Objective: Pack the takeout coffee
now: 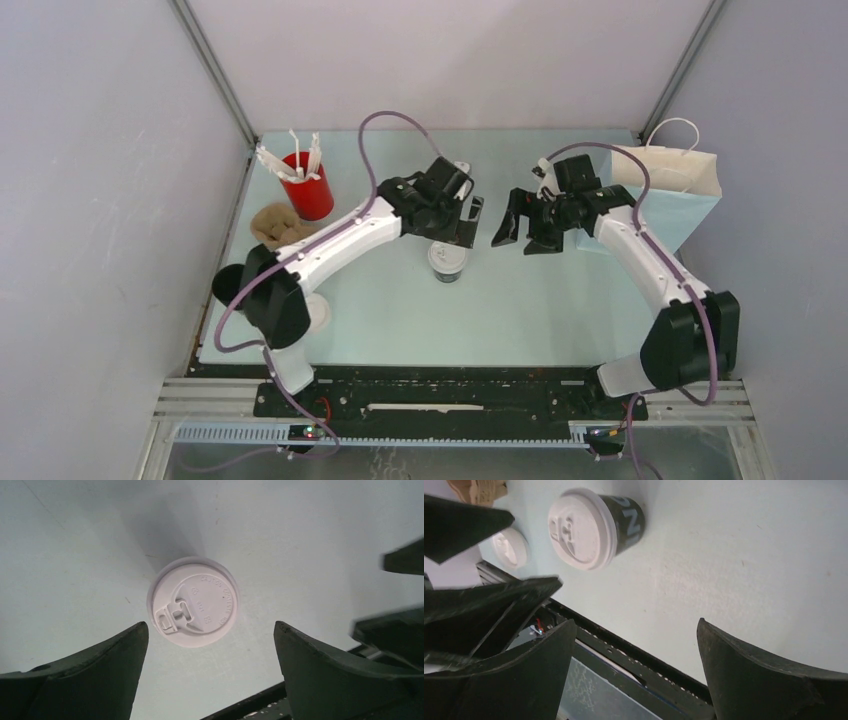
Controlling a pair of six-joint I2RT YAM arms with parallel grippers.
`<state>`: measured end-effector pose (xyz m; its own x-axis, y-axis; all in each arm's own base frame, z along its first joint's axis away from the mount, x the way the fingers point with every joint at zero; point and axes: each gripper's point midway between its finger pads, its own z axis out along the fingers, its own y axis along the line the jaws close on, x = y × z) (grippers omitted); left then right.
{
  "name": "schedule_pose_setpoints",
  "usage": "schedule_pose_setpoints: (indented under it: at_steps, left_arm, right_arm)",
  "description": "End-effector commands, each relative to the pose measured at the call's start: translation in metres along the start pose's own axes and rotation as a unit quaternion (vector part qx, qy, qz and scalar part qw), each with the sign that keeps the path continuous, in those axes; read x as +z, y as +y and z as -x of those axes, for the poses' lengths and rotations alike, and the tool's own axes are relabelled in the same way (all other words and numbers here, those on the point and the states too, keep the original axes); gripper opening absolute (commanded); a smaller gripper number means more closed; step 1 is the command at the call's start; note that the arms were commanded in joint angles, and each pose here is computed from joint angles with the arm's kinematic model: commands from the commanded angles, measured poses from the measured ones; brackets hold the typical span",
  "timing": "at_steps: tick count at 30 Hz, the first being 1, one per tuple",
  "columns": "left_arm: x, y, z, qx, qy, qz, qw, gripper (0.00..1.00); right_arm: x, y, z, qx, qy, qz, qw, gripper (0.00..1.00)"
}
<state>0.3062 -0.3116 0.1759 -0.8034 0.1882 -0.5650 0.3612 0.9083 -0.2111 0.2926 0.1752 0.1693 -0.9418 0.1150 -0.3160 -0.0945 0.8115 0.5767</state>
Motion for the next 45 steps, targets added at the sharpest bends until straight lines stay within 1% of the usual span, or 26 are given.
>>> schedule_pose_setpoints:
  at_steps: [1,4,11,23,30,38,41,45]
  left_arm:
    - [0.004,0.017,-0.003,0.056,0.019,0.087,0.994,1.00]
    - [0.014,0.015,-0.007,0.068,0.031,0.095,0.993,1.00]
    - [0.028,0.008,-0.017,0.070,0.057,0.079,0.993,1.00]
    - [0.040,0.002,-0.021,0.071,0.073,0.069,0.992,0.99]
    - [0.041,0.008,-0.021,0.079,0.076,0.082,0.991,0.89]
    - [0.036,0.022,-0.015,0.072,0.069,0.106,0.989,0.73]
    - [0.031,0.041,-0.005,0.061,0.059,0.124,0.989,0.72]
    - [0.025,0.081,0.008,0.032,0.051,0.155,0.986,0.72]
  right_arm:
    - [-0.017,-0.020,-0.024,-0.013,0.006,-0.041,0.999,1.00]
    - [-0.017,-0.024,-0.033,-0.004,0.007,-0.034,0.999,1.00]
    - [-0.019,-0.025,-0.045,-0.004,0.006,-0.013,1.000,1.00]
    - [-0.018,-0.025,-0.047,-0.008,0.007,-0.002,1.000,1.00]
    - [-0.018,-0.025,-0.048,-0.008,0.007,0.000,1.000,1.00]
    - [-0.018,-0.025,-0.047,-0.006,0.007,0.001,1.000,1.00]
    - [-0.018,-0.025,-0.048,-0.007,0.007,0.001,1.000,0.99]
    - [-0.019,-0.026,-0.049,-0.006,0.009,-0.001,1.000,1.00]
